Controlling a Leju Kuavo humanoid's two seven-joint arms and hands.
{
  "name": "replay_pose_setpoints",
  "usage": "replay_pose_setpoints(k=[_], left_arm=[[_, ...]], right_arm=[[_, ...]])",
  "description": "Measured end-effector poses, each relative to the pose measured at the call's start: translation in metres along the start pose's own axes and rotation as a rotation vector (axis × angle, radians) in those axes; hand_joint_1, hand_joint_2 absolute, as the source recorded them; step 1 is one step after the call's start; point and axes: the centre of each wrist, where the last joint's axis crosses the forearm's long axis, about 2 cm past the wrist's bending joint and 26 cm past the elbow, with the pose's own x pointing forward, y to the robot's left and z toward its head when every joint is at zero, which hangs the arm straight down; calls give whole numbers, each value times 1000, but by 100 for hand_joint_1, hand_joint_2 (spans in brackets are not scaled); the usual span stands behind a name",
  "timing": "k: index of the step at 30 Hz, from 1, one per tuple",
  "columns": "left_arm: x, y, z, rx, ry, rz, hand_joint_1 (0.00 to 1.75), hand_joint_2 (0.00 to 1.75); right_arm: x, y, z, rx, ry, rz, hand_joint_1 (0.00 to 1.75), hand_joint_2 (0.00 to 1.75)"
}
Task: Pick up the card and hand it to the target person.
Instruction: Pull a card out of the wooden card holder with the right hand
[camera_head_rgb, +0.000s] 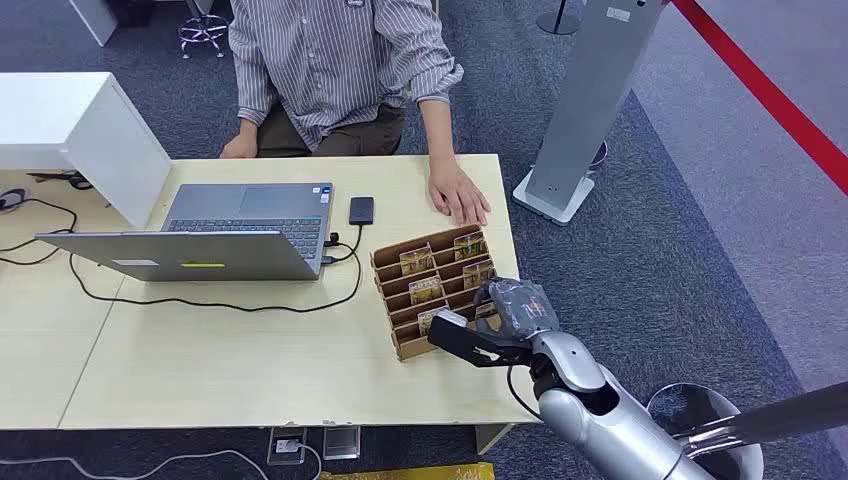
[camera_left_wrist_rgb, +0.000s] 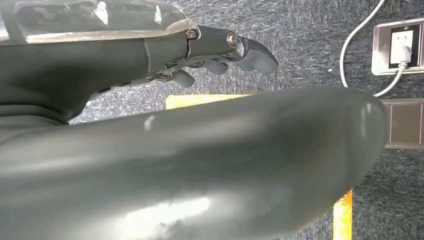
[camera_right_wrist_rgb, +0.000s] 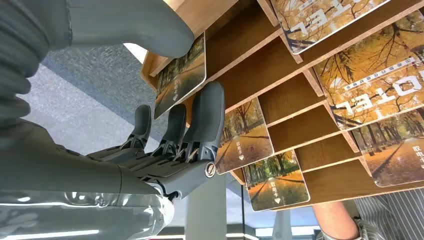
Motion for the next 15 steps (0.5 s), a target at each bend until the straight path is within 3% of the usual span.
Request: replay_pose_setpoints(k=[4, 9, 12, 15], left_arm=[[0, 0, 0, 0, 0, 1, 0, 0], [0, 0, 0, 1, 1, 3, 0, 0], [0, 0, 0, 0, 1, 3, 0, 0], [0, 0, 0, 0, -2, 0, 0, 131]], right_arm=[[0, 0, 0, -4, -1, -1, 134, 175], [1, -3, -2, -16, -3, -2, 170, 175], [2, -4, -3, -19, -5, -3, 175, 175], [2, -4, -3, -20, -6, -4, 175, 175]])
